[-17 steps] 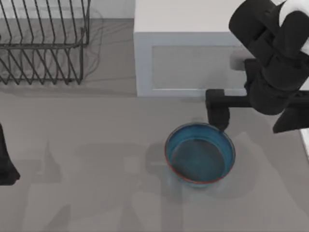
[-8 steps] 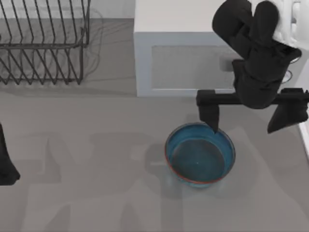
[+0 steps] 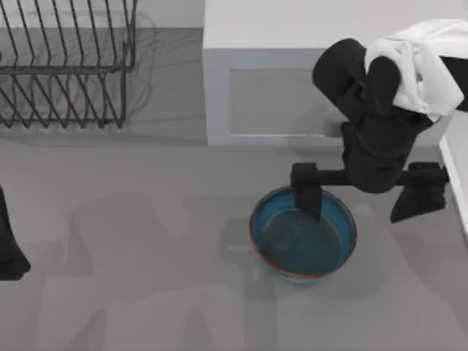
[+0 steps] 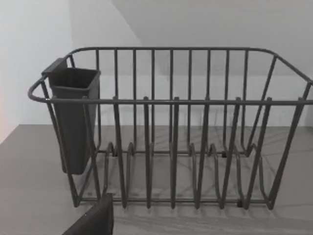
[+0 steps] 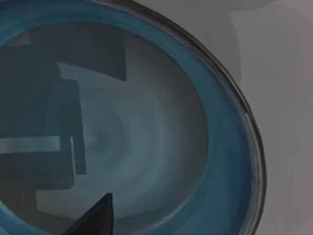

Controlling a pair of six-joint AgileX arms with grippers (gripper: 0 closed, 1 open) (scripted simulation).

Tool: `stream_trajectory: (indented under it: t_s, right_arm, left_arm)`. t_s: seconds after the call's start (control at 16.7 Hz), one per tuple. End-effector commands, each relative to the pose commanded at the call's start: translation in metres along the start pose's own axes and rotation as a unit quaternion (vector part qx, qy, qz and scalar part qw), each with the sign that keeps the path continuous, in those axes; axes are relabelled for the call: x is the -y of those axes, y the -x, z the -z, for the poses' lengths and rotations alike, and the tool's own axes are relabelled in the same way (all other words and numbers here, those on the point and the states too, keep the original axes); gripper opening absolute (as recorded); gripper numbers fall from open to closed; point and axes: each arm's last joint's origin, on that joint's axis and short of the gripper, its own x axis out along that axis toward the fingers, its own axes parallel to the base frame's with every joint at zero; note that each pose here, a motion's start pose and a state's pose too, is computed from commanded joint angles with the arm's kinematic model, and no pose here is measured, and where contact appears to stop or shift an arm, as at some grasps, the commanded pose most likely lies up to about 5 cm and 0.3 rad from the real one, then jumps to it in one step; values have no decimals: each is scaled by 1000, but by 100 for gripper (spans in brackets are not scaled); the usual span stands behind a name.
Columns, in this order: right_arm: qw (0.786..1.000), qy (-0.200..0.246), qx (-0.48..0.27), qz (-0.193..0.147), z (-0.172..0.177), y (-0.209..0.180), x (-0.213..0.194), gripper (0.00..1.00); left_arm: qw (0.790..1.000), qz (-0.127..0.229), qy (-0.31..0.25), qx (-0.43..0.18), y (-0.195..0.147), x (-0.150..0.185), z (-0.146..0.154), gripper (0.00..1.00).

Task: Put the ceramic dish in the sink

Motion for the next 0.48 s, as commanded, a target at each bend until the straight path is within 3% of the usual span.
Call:
stream_trajectory:
  t_s: [0.24, 0.48]
  right_arm:
    - [1000, 0, -1, 1, 3, -39, 2, 100]
    - [1000, 0, -2, 1, 4, -43, 2, 100]
  left_arm:
    - [1000, 0, 0, 0, 0, 0, 0, 100]
    - [1000, 0, 0, 0, 0, 0, 0, 100]
